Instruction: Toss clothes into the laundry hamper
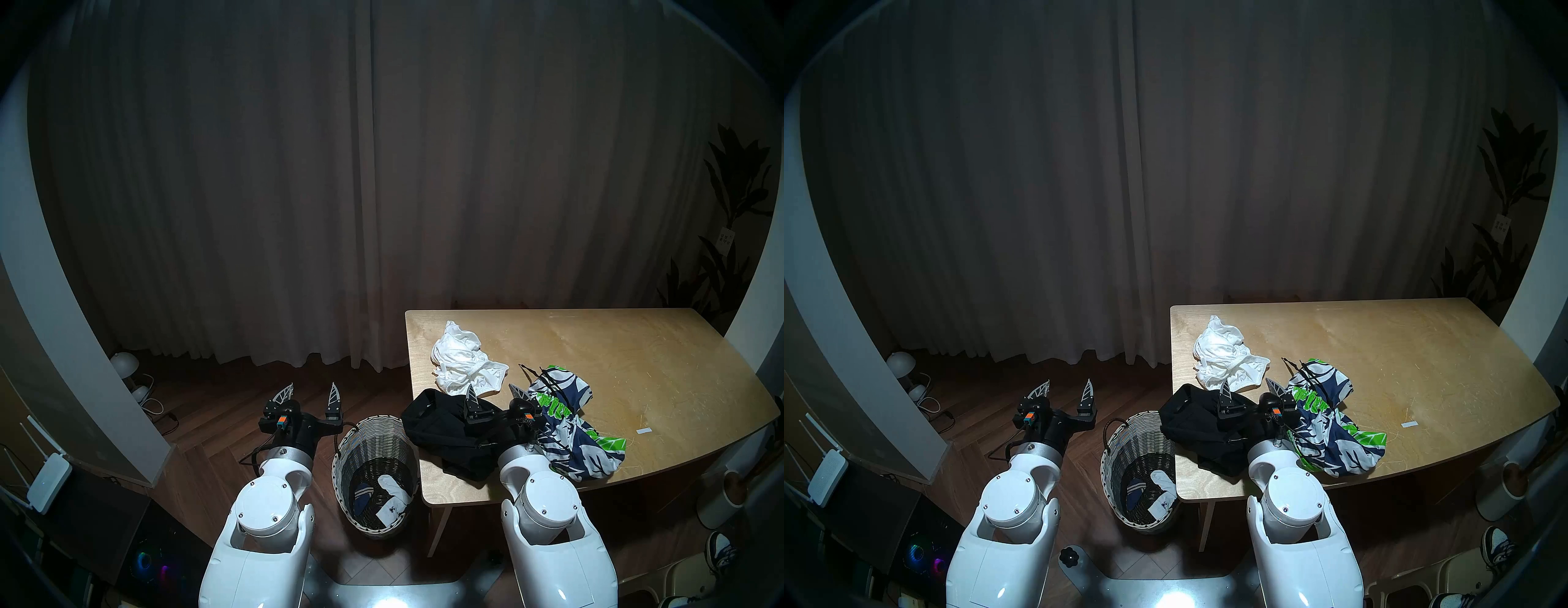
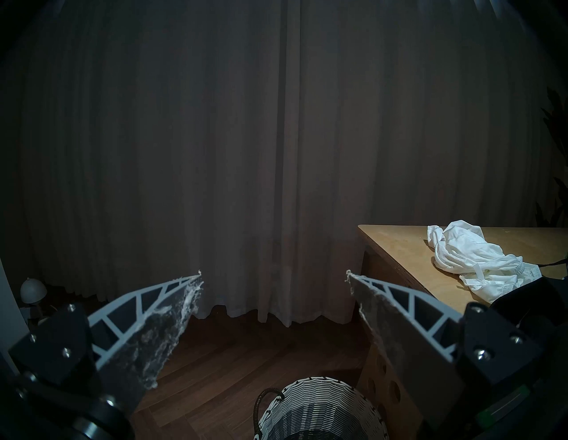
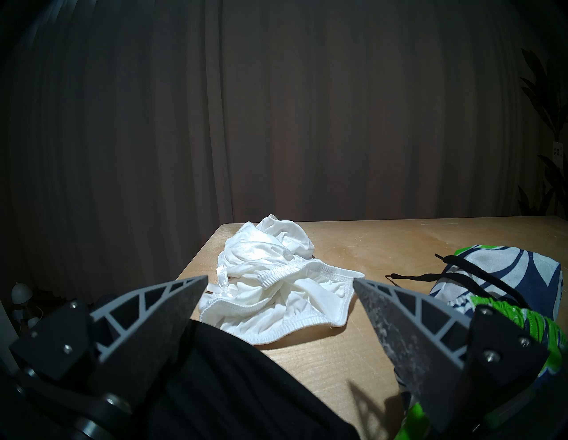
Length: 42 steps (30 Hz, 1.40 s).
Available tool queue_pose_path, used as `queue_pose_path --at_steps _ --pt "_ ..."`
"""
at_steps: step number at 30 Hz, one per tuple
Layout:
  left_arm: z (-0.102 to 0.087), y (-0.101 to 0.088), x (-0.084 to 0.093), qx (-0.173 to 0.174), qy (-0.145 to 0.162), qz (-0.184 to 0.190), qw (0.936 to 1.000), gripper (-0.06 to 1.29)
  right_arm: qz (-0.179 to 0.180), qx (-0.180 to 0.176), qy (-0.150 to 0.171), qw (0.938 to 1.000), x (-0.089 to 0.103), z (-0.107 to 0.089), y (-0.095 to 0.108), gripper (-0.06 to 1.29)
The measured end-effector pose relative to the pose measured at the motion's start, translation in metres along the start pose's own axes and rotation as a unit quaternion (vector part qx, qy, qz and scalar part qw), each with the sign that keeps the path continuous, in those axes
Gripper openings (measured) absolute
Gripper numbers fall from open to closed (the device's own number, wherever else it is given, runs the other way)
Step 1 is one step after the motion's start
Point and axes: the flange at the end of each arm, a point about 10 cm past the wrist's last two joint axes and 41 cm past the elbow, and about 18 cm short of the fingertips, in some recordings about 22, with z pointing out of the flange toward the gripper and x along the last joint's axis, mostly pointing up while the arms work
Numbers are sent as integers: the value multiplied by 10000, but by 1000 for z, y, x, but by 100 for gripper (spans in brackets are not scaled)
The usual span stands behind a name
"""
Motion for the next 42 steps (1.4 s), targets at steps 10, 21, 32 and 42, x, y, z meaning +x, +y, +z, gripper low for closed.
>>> queue_pose_path --at_steps 10,21,32,42 --pt "-3 0 -2 -111 -6 -141 9998 122 -39 -83 194 9998 16 2 12 125" --pt "-10 2 5 -364 86 -211 9991 122 -429 -382 761 9954 60 21 44 125" --pt "-23 47 41 -1546 454 -237 9866 122 -869 -1091 687 9878 57 46 100 125" --pt "-42 72 70 -2915 224 610 9544 122 -1085 -1417 707 9814 59 69 121 125"
